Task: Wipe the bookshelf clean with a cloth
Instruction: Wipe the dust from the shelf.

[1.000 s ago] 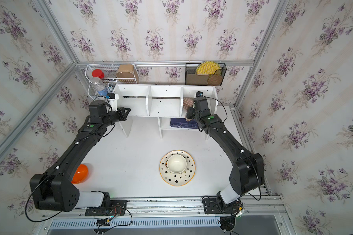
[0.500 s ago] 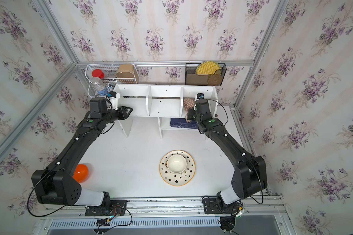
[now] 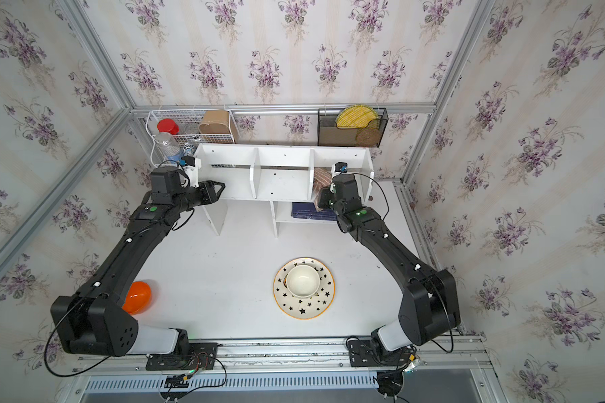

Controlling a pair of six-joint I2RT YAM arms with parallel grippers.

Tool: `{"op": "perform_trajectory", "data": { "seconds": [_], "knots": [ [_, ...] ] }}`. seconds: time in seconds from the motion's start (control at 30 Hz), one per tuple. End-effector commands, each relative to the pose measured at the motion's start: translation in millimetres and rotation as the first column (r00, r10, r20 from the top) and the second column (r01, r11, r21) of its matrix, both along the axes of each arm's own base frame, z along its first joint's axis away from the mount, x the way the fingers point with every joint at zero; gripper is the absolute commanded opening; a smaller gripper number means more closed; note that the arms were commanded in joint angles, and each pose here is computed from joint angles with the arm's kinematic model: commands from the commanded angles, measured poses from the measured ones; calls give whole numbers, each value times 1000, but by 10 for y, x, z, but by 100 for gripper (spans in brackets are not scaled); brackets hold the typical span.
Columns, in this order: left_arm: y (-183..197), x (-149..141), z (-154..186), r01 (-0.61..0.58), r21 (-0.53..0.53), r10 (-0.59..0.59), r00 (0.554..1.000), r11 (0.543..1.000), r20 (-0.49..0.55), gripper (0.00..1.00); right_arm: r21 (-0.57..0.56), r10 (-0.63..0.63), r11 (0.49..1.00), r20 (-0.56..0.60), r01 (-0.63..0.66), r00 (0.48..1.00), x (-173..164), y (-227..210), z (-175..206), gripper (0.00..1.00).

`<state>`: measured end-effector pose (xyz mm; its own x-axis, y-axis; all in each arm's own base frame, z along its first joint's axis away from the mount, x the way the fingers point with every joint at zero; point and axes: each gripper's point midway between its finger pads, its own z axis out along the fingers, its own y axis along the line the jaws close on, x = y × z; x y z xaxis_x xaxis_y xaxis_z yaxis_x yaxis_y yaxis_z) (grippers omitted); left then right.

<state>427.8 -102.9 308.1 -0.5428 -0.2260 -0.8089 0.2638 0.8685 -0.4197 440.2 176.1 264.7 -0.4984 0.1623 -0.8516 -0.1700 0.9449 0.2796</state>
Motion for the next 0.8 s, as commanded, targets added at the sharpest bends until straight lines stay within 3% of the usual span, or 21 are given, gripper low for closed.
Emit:
{"op": "perform_trajectory", "data": {
  "seconds": [0.0, 0.17, 0.57, 0.77],
  "knots": [
    [21, -7, 109, 6, 37, -9, 998, 999, 69, 50, -44, 6, 999, -127, -11, 992, -130, -35, -289, 0],
    [56, 3, 71, -9, 58, 4, 996, 998, 86, 50, -77, -35, 997, -121, 26, 992, -61, -97, -179, 0],
    [-25, -16, 69, 7, -29, -4, 994, 1000, 109, 43, 52, 27, 998, -176, -18, 984, -30, 170, -82, 0],
    [-27, -50, 133, 7, -36, -1, 989, 999, 147, 41, -66, -121, 992, -170, 111, 978, -95, -198, -10, 0]
  ]
}}
